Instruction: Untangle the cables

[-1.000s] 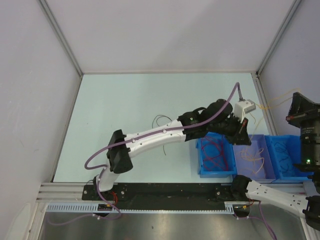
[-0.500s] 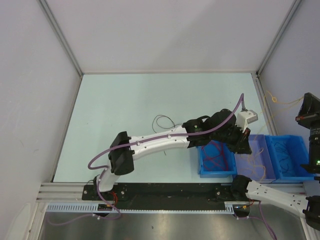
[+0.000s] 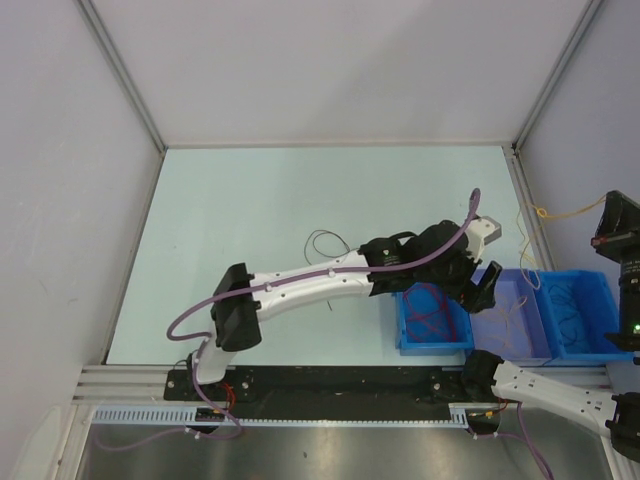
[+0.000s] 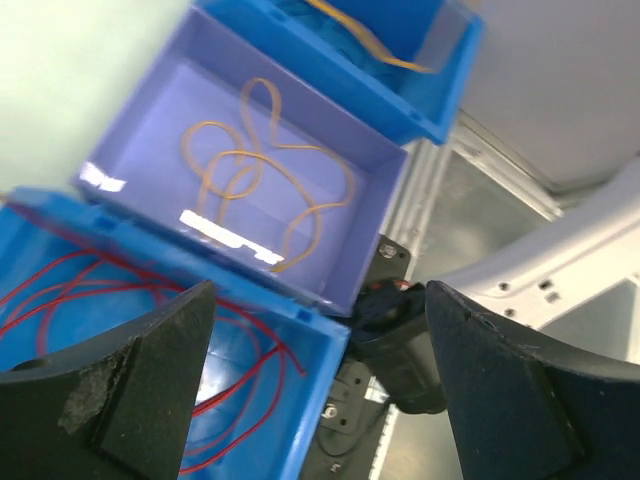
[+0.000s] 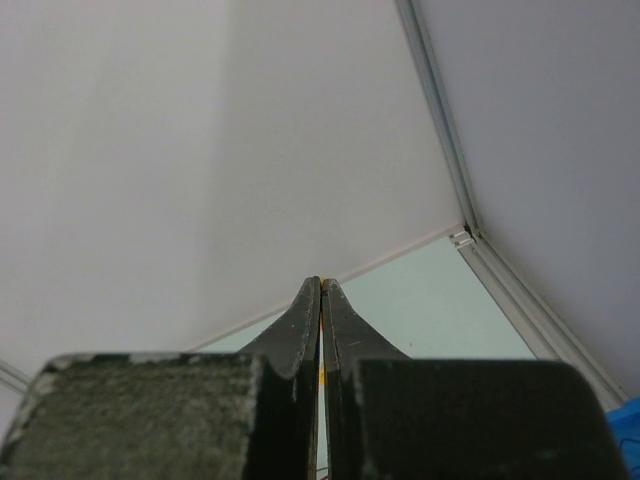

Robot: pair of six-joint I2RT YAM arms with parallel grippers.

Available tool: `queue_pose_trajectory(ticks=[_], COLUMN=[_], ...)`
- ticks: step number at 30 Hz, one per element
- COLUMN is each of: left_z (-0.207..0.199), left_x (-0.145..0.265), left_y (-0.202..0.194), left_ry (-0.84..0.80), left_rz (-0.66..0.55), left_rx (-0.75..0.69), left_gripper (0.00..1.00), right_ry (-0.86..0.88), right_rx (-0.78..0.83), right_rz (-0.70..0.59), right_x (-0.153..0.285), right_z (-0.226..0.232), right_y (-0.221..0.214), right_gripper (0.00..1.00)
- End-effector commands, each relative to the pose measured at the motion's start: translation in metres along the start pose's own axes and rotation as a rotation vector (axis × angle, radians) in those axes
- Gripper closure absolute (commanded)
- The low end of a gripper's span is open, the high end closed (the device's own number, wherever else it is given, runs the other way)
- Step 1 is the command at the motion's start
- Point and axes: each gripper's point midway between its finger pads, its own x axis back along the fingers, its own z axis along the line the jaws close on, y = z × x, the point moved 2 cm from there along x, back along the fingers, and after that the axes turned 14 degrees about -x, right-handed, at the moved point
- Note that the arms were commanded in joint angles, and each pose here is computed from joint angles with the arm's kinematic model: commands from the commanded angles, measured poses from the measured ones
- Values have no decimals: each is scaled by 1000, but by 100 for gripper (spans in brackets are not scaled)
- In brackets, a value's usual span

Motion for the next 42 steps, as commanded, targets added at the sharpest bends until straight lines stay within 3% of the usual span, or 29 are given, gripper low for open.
queue_pose_trajectory(ticks=[1, 14, 21, 30, 31, 35, 37, 42], left_z=[16, 60, 68, 74, 75, 75, 75, 74], left_x=[56, 129, 152, 165, 167, 168, 170, 175], left_y=[34, -7, -24, -33, -33, -33, -32, -32], left_ry=[134, 329, 381, 412, 417, 418, 420, 419], left_rz=[-110, -133, -134, -130, -131, -132, -136, -142], left_rx=[-19, 32, 45, 46, 41, 39, 40, 41], left_gripper=[9, 8, 8, 8, 8, 8, 8, 8], right_ry=[-19, -148, -321, -312, -277, -308, -358, -489], right_rx=[-18, 39, 205, 509, 641, 720, 700, 454], right_rz=[9, 33, 13, 72, 114, 168, 251, 314], right_x=[2, 6, 6, -3, -10, -28, -47, -65], right_z=[-6, -31, -43, -23, -10, -15, -33, -61], right_y=[1, -26, -55, -100, -117, -131, -138, -130], right_gripper=[100, 100, 100, 100, 100, 100, 100, 100])
